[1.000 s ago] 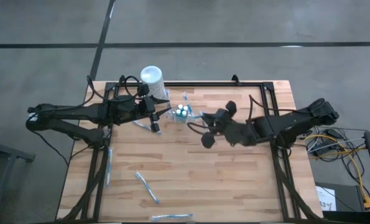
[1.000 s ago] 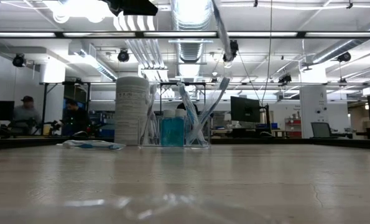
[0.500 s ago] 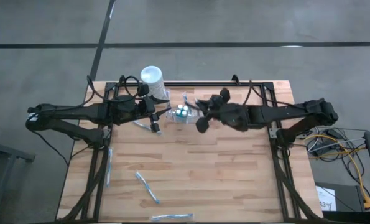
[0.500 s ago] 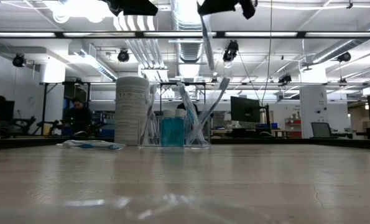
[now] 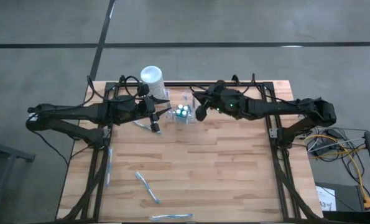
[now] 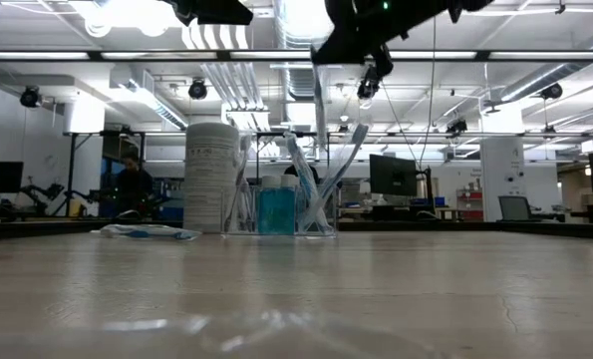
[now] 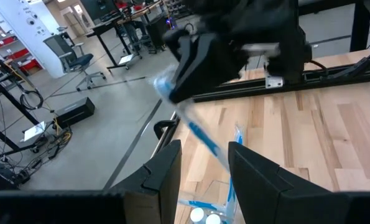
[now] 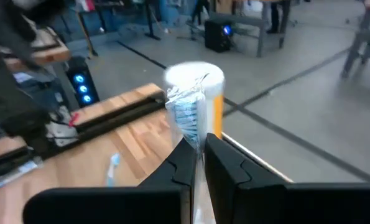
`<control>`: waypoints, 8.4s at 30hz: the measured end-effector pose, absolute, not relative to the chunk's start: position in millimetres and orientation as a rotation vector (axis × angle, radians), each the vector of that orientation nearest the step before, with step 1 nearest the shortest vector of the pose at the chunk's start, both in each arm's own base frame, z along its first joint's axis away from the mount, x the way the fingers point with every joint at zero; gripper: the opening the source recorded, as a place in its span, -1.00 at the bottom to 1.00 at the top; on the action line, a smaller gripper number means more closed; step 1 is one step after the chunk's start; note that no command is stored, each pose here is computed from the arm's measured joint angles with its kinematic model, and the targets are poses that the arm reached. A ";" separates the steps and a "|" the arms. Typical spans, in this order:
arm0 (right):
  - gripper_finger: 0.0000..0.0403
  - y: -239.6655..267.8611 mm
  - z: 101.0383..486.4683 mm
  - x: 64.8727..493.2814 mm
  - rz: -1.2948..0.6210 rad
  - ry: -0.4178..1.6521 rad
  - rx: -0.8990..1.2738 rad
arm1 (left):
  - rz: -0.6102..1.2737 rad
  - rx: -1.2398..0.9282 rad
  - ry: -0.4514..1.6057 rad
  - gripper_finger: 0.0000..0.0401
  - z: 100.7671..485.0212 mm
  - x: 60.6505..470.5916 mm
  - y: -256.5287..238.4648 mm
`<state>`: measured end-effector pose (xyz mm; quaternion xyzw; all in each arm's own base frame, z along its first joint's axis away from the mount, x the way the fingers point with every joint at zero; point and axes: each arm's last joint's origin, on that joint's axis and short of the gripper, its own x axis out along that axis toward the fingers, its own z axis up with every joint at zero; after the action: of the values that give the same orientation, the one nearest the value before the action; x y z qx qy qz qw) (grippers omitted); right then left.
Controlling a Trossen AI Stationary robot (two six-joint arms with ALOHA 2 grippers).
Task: Pick & Place toothbrushing station
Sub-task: Put the blue toothbrush into the right of the transparent organizer
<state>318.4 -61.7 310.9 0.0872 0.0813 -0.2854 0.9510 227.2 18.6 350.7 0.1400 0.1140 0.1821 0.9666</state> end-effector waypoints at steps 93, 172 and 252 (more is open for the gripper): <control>-0.40 -95.3 264.8 321.1 -0.609 0.290 0.371 | 0.368 0.283 0.231 -0.31 350.7 227.1 18.6; -0.63 24.0 339.9 255.2 -0.023 0.284 0.307 | 0.368 0.283 0.230 -0.31 350.7 227.1 18.6; -0.66 33.3 317.4 197.6 -0.025 0.103 0.195 | 0.297 -0.468 0.889 -0.31 306.3 187.2 5.5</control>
<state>197.6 33.3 317.4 0.0972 0.0512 -0.0123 0.9939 187.2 5.5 306.3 -0.2235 0.4246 0.1420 0.8658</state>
